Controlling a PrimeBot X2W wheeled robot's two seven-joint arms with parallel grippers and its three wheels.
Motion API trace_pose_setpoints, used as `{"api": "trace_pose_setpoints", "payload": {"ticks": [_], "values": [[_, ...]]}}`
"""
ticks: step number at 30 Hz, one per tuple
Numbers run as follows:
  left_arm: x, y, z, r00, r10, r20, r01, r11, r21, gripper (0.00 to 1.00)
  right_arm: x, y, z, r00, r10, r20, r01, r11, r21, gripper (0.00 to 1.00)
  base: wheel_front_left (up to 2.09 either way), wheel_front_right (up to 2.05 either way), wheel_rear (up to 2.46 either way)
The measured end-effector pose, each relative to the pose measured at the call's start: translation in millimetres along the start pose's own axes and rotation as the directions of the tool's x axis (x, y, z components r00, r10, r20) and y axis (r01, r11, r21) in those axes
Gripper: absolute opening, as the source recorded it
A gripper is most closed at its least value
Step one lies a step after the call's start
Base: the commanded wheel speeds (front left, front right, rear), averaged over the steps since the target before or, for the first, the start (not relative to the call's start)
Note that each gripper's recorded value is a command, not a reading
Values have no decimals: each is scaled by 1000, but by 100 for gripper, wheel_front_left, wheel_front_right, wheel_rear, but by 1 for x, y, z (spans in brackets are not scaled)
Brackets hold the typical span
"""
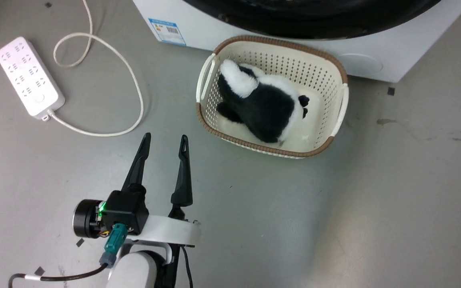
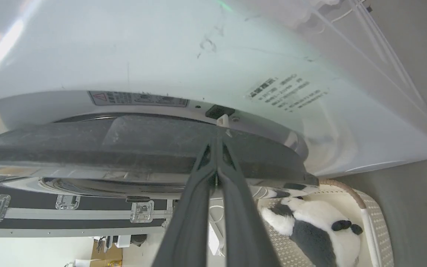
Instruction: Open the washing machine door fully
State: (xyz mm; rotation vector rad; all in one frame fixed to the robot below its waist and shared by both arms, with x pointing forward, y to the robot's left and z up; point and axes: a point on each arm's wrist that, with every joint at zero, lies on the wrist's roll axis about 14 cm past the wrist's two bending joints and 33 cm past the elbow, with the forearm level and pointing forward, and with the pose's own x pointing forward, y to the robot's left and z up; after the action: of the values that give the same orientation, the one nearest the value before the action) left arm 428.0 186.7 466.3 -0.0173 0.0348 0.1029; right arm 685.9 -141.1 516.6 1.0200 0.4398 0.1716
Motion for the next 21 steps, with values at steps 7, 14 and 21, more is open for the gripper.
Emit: {"api": "trace_pose_setpoints", "payload": {"ticks": [7, 14, 21], "values": [[8, 0, -3, 1000, 5, 6, -5, 1000, 1, 100, 21, 14, -2, 998, 51, -48, -46, 994, 99, 0, 0, 0, 0], [11, -1, -7, 1000, 12, 6, -12, 1000, -4, 100, 33, 20, -1, 992, 87, -93, -69, 982, 178, 0, 0, 0, 0], [11, 1, 1, 999, 21, 34, -21, 1000, -3, 100, 28, 17, -14, 975, 91, -203, -46, 975, 216, 0, 0, 0, 0]]}}
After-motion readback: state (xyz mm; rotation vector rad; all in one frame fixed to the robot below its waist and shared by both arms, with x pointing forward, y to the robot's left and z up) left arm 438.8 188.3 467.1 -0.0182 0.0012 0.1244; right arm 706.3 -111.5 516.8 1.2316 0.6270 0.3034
